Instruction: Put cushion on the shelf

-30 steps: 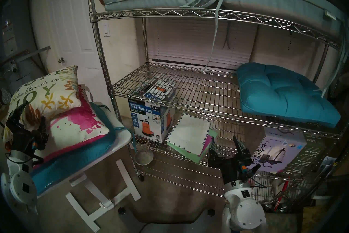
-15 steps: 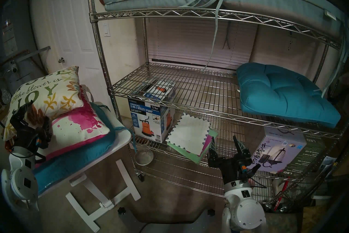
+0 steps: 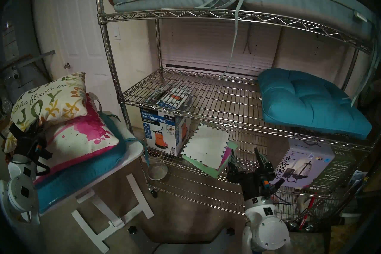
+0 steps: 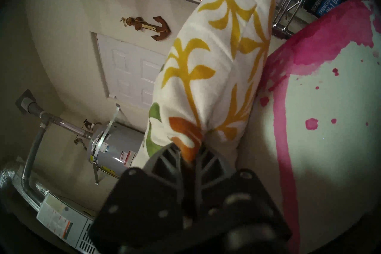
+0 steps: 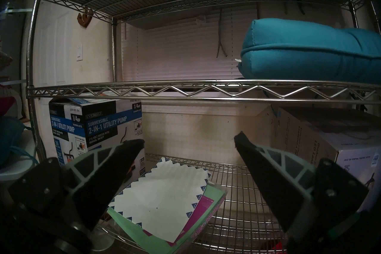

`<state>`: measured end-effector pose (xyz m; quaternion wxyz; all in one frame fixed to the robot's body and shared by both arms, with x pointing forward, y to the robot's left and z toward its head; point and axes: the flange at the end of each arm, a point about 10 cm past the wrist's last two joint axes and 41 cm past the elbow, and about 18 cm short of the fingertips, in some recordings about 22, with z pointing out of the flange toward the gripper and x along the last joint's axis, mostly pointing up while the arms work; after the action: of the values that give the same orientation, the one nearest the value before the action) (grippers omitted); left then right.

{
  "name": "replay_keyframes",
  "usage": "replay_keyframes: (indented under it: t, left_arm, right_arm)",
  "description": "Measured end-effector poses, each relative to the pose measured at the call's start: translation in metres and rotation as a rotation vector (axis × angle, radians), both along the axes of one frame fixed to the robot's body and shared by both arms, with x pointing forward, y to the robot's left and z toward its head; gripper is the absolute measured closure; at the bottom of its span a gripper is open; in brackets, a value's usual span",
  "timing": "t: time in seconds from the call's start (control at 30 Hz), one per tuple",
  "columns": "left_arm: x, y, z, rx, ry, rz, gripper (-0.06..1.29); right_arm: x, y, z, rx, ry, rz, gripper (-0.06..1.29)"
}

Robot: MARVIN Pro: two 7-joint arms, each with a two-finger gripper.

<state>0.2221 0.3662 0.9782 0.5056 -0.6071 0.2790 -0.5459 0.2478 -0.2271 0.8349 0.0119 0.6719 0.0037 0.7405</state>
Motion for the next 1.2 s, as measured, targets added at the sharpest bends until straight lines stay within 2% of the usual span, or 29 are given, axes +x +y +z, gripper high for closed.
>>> replay_keyframes:
  t: [0.3,0.6,0.87,1.2]
  left_arm:
    - [0.006,-0.03,-0.011,-0.047,-0.034,-0.128,1.17]
    - [0.022,-0.062,-0.004,-0.059,-0.134,-0.266,1.17]
    - [0.034,-0.078,0.01,-0.024,-0.206,-0.329,1.17]
    - [0.047,-0.096,0.024,-0.002,-0.259,-0.383,1.17]
  right_arm:
    - [0.0,0.0,0.0,0.0,0.0,0.0,-0.03]
    - [0.0,0.0,0.0,0.0,0.0,0.0,-0.03]
    - [0.0,0.0,0.0,0.0,0.0,0.0,-0.03]
    - [0.0,0.0,0.0,0.0,0.0,0.0,-0.03]
